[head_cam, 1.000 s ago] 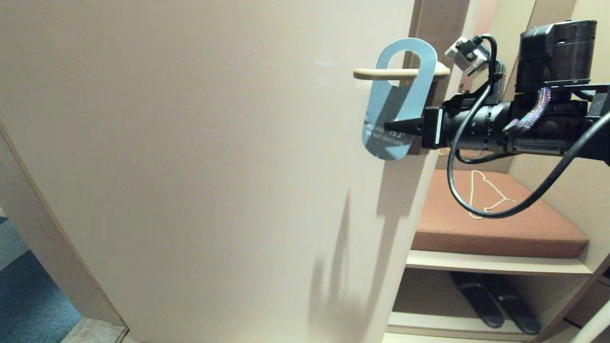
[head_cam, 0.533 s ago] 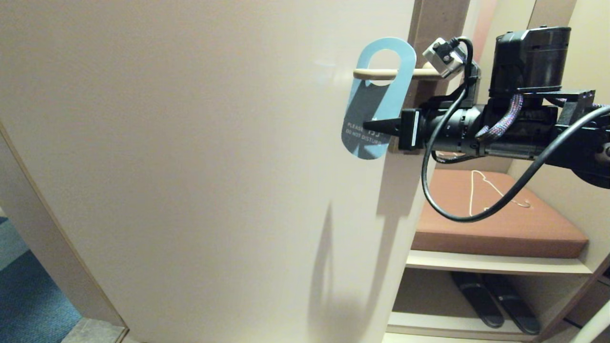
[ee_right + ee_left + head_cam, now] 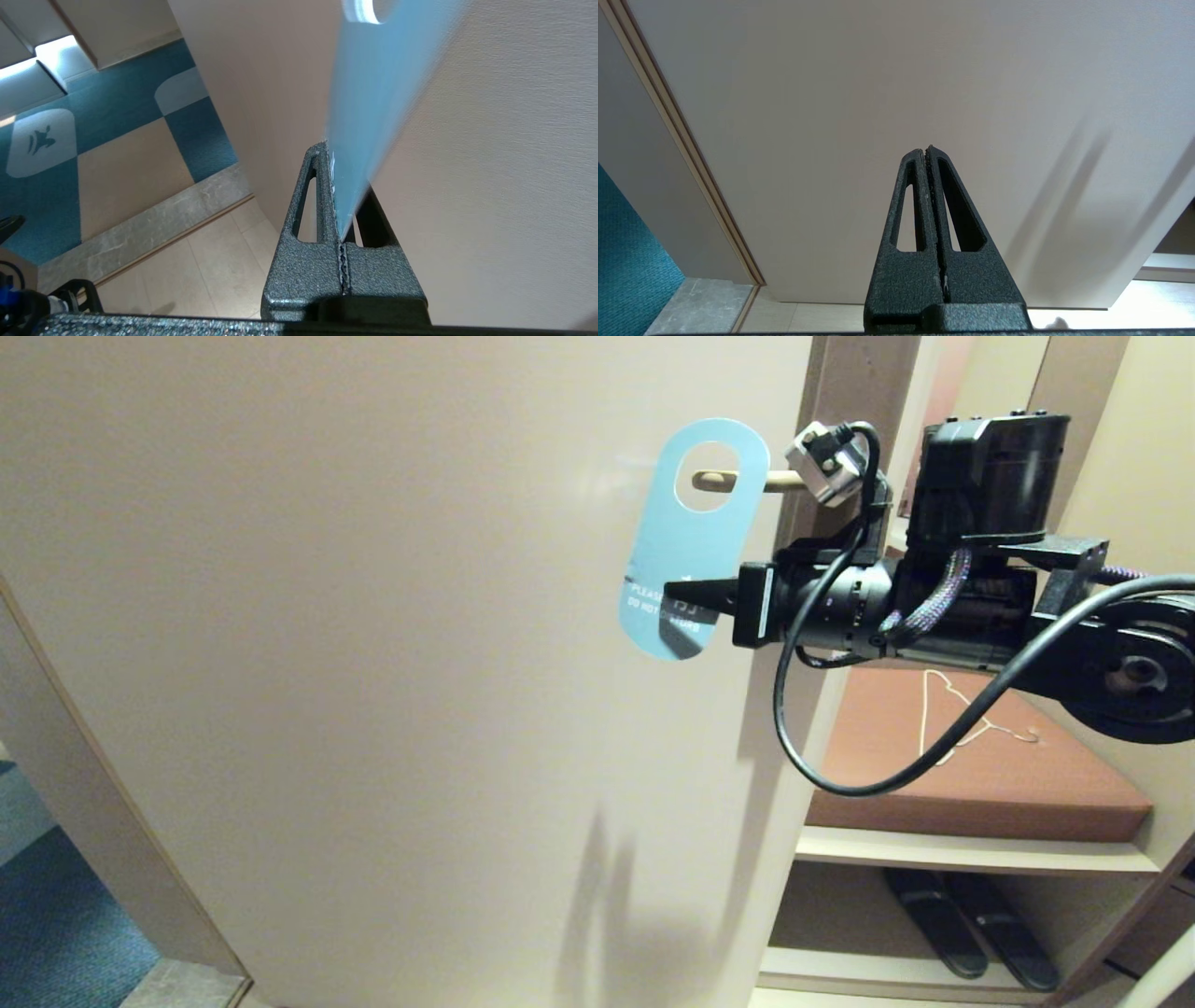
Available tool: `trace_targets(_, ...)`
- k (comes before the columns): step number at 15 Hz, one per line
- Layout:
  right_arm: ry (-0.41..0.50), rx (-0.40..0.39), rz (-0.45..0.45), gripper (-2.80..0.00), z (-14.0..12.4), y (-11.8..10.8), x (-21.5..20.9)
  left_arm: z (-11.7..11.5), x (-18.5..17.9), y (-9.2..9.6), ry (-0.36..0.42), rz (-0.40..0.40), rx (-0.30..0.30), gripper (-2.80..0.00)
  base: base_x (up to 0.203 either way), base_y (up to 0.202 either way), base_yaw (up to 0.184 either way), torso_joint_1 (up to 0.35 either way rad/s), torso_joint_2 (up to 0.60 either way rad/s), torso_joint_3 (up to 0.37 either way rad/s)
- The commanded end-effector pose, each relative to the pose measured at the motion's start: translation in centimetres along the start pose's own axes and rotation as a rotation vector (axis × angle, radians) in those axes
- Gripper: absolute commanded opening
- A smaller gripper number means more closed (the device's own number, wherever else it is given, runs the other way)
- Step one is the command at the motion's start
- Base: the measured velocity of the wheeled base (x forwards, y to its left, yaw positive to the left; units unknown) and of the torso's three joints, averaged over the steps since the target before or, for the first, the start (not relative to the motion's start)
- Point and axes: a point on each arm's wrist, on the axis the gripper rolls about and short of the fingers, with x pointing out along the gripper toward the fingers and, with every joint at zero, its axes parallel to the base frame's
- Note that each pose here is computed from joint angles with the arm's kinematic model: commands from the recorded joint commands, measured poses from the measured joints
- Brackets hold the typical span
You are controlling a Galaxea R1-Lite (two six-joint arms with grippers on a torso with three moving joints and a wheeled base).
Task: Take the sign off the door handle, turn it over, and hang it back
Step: Take down the sign
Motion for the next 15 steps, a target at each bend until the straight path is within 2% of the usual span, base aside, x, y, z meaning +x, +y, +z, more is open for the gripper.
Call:
trace_targets(1, 0.011, 0.002, 0.013, -2.80, -0.5, 0.2, 0.6, 0.0, 0.0, 0.0, 0.000, -0.001, 0.000, -2.80, 0.000, 0.000, 0.000, 0.000, 0.00, 0.000)
trace_targets(7, -0.016, 0.031, 0.033, -2.80, 0.1, 0.8, -0.9, 0.0, 0.0, 0.0, 0.000, -0.001, 0.000, -2.80, 0.000, 0.000, 0.000, 0.000, 0.00, 0.000)
trace_targets(12, -0.013, 0.005, 0.221, -2.80, 0.9, 2.1, -4.5, 0.0, 0.0, 0.0, 0.000, -0.001, 0.000, -2.80, 0.000, 0.000, 0.000, 0.000, 0.00, 0.000)
trace_targets(15, 0.002, -0.009, 0.269, -2.80, 0.5, 2.9, -6.2, 0.0, 0.0, 0.0, 0.000, -0.001, 0.000, -2.80, 0.000, 0.000, 0.000, 0.000, 0.00, 0.000)
